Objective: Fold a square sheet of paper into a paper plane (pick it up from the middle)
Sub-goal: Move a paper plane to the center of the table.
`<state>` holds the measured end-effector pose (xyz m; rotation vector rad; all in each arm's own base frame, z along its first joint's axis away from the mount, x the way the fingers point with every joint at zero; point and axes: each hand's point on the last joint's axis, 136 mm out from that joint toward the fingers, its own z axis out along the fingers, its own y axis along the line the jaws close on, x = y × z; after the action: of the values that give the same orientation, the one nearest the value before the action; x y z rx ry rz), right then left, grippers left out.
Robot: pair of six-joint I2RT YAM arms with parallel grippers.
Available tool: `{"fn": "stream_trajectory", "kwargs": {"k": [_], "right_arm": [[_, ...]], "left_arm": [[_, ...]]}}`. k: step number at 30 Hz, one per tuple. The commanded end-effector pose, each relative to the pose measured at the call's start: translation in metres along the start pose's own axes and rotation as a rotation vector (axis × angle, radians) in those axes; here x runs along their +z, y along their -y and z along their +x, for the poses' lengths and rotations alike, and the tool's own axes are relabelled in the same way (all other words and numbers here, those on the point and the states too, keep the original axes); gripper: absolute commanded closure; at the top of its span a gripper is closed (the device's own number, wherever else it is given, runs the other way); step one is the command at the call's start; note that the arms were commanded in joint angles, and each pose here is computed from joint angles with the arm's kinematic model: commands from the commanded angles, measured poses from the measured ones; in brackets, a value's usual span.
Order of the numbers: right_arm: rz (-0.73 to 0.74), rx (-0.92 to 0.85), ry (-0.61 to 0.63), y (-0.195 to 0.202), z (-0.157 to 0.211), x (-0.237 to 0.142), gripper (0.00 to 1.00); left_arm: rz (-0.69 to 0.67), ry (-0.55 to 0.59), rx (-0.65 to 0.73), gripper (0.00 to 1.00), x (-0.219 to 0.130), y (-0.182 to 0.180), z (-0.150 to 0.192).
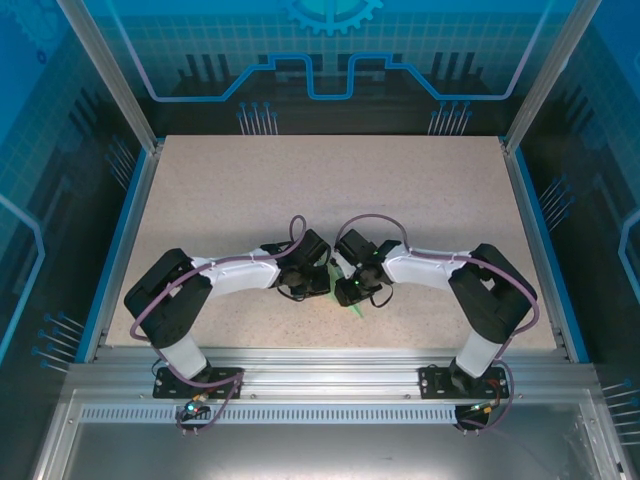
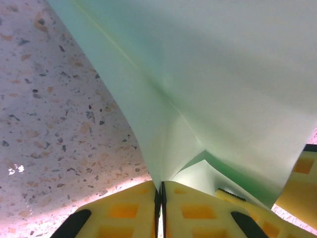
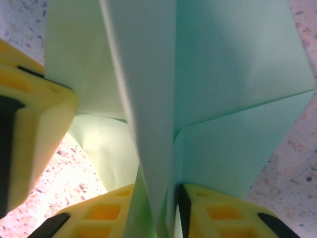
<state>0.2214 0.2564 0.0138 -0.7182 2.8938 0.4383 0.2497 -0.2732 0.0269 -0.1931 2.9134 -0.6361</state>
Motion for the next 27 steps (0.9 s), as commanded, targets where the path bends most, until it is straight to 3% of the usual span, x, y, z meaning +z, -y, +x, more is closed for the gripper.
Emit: {"fn": "stream_trajectory", "kwargs": {"k": [1,6,11,15,17,19,21,27], "right_arm": [[0.057,0.004,-0.039,0.005,0.006,0.002,0.76],[0.055,0.022,-0.022,0.005,0.003,0.000,0.80],[0.073,0.035,-0.028,0.007,0.001,-0.001,0.91],[0.085,0.059,-0.029,0.008,0.000,-0.008,0.98],[0.122,0.084,0.002,0.014,-0.005,-0.021,0.99],[0.153,0.109,0.034,0.024,-0.014,-0.034,0.98],[0.179,0.156,0.060,0.038,-0.026,-0.047,0.98],[0.184,0.306,0.078,0.076,-0.074,-0.052,0.96]], "left_arm": [[-0.009,0.006,0.024,0.87,0.001,-0.005,0.003],[-0.014,0.010,0.028,0.87,0.000,-0.006,0.003],[0.000,0.022,0.033,0.84,-0.001,-0.005,0.002],[0.041,0.054,0.037,0.75,-0.012,0.003,-0.002],[0.076,0.090,0.043,0.64,-0.025,0.010,-0.006],[0.103,0.149,0.043,0.60,-0.044,0.014,-0.012],[0.105,0.233,0.037,0.44,-0.066,0.009,-0.018],[0.062,0.380,-0.013,0.36,-0.106,-0.032,-0.021]]}}
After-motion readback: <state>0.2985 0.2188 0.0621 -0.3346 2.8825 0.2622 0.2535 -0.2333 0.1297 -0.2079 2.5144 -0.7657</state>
